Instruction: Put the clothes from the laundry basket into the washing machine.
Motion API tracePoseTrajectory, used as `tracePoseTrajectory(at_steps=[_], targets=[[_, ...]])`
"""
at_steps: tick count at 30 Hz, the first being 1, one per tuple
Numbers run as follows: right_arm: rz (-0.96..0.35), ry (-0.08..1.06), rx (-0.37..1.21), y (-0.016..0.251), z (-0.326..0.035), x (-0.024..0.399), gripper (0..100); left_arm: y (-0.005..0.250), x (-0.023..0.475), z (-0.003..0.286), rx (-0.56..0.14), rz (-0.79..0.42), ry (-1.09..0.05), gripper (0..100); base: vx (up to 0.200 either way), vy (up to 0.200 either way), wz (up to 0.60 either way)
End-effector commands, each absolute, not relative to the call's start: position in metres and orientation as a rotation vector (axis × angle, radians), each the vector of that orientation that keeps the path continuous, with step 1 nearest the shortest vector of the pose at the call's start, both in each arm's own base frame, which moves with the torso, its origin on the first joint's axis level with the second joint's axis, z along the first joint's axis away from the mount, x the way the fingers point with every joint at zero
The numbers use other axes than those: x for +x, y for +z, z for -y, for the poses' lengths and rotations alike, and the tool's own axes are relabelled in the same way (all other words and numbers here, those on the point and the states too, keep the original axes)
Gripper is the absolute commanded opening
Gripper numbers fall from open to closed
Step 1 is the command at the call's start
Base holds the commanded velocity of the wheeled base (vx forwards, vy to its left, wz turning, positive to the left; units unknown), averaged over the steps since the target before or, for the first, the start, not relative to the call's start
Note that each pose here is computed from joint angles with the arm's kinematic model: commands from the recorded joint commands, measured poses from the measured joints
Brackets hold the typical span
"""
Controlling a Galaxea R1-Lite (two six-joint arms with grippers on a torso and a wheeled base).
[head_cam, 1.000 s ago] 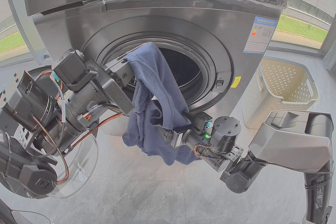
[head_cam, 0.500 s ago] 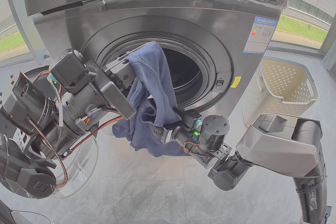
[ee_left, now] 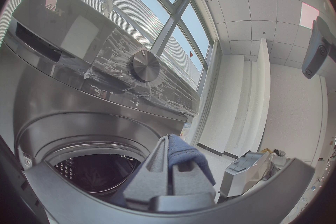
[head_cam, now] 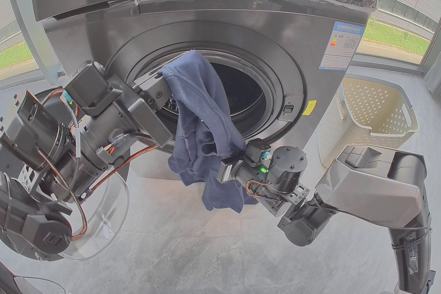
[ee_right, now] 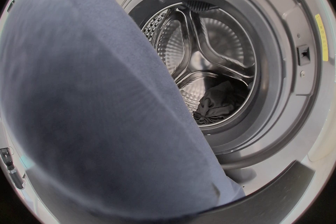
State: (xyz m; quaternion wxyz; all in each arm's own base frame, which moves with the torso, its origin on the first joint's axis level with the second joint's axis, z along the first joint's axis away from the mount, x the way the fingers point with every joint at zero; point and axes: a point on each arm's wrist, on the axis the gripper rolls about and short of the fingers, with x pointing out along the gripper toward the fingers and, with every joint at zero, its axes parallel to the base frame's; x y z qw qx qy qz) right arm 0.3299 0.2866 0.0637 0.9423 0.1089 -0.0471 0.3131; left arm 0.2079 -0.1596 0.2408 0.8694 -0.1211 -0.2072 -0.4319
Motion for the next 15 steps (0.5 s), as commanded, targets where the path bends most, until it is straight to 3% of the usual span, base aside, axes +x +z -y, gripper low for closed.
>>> tracePoseTrajectory(at_steps=[1,12,15], targets=[[0.128,0.624,0.238,0.091,-0.271,0.321,0,0.236,0.219,0.15,-0.237,0.413,-0.849,0,0.0,0.0,0.0],[0.173,0.567,0.26,0.126,-0.243,0.311,0,0.188,0.245,0.117,-0.159,0.178,-0.728,0,0.0,0.0,0.0],[0.181,0.569,0.265,0.131,-0.242,0.309,0,0.162,0.248,0.113,-0.088,0.094,-0.728,0,0.0,0.0,0.0]])
